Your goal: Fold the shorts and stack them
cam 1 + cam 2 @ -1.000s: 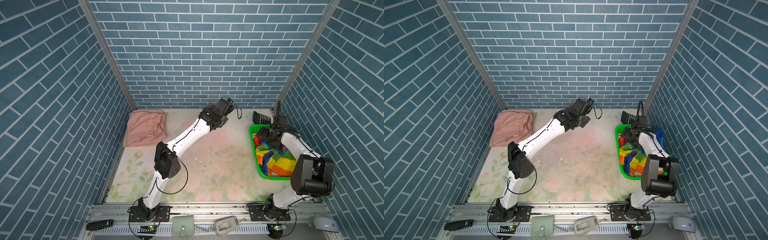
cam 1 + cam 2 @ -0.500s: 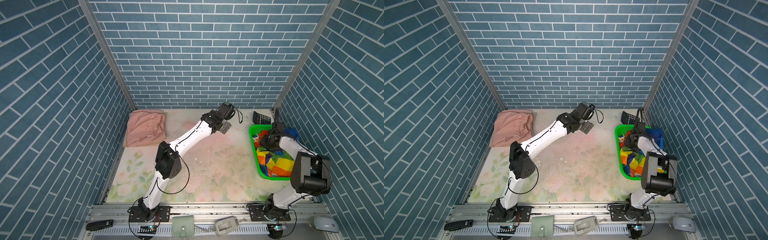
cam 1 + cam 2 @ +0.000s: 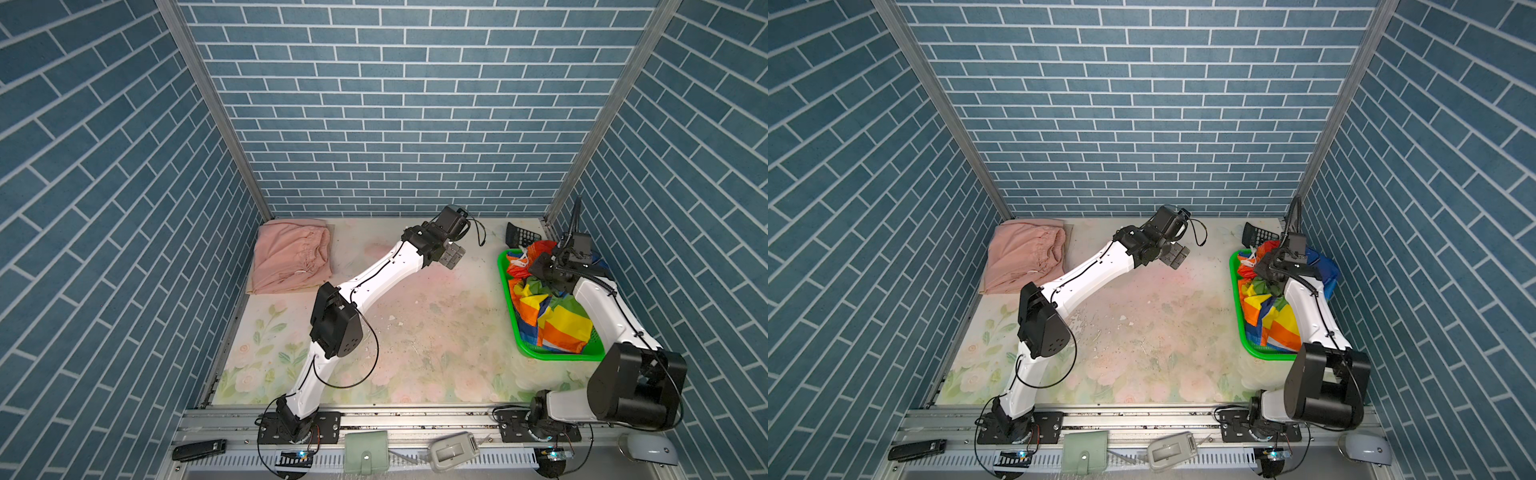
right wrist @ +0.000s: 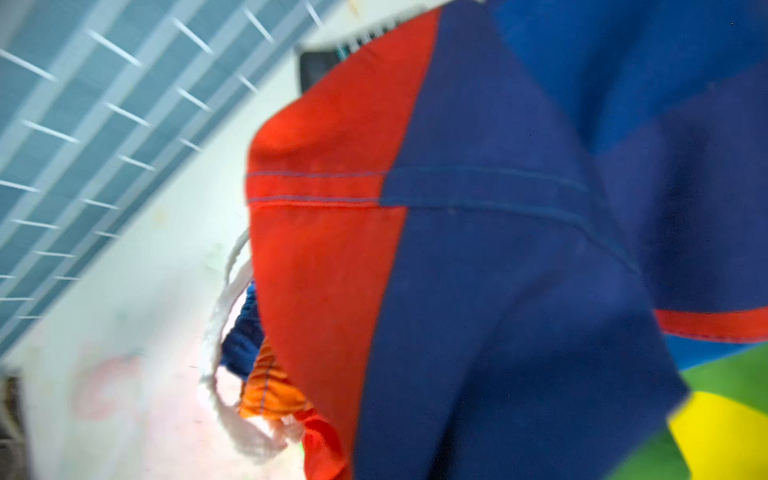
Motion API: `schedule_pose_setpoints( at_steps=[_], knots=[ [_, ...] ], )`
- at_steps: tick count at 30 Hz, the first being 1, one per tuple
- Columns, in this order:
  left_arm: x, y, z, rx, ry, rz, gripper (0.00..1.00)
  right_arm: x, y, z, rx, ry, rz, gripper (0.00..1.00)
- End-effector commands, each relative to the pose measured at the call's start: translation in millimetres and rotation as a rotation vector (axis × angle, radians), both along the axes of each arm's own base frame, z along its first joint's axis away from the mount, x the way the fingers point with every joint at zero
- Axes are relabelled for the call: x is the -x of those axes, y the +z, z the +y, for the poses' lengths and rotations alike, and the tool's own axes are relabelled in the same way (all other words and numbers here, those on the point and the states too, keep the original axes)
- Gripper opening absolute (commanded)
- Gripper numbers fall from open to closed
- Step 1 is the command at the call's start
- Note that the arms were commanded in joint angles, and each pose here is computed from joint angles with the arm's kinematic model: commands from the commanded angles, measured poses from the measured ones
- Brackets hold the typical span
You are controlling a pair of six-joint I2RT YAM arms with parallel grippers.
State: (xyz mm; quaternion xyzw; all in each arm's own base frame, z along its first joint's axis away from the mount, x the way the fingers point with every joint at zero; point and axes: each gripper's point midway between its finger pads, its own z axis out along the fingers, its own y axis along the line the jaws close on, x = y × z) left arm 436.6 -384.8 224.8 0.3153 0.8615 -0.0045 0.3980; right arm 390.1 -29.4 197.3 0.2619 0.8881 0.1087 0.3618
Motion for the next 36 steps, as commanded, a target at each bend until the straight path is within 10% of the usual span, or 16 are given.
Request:
schedule_pose_setpoints(
  at_steps=[1, 8, 14, 22, 26, 36],
  knots=[
    [6, 28, 7, 0.06, 0.008, -0.002, 1.0, 1, 52, 7, -0.038, 0.017, -0.112, 0.0],
    [-4, 63, 36, 0.233, 0.068, 0.035, 1.0, -7, 166, 71, -0.145, 0.199, -0.428, 0.0],
    [-13, 109, 106, 0.351, 0.182, -0.018, 1.0, 14, 235, 218, -0.181, 0.653, -0.64, 0.0],
    [-5, 84, 215, 0.504, 0.416, 0.023, 1.0, 7, 60, 346, -0.272, 0.873, -0.213, 0.01],
    [7, 48, 229, 0.478, 0.45, 0.09, 1.0, 12, -9, 359, -0.298, 0.879, -0.024, 0.3],
    [9, -34, 206, 0.528, 0.458, 0.312, 1.0, 27, -14, 299, -0.048, 0.86, 0.037, 0.84]
  ],
)
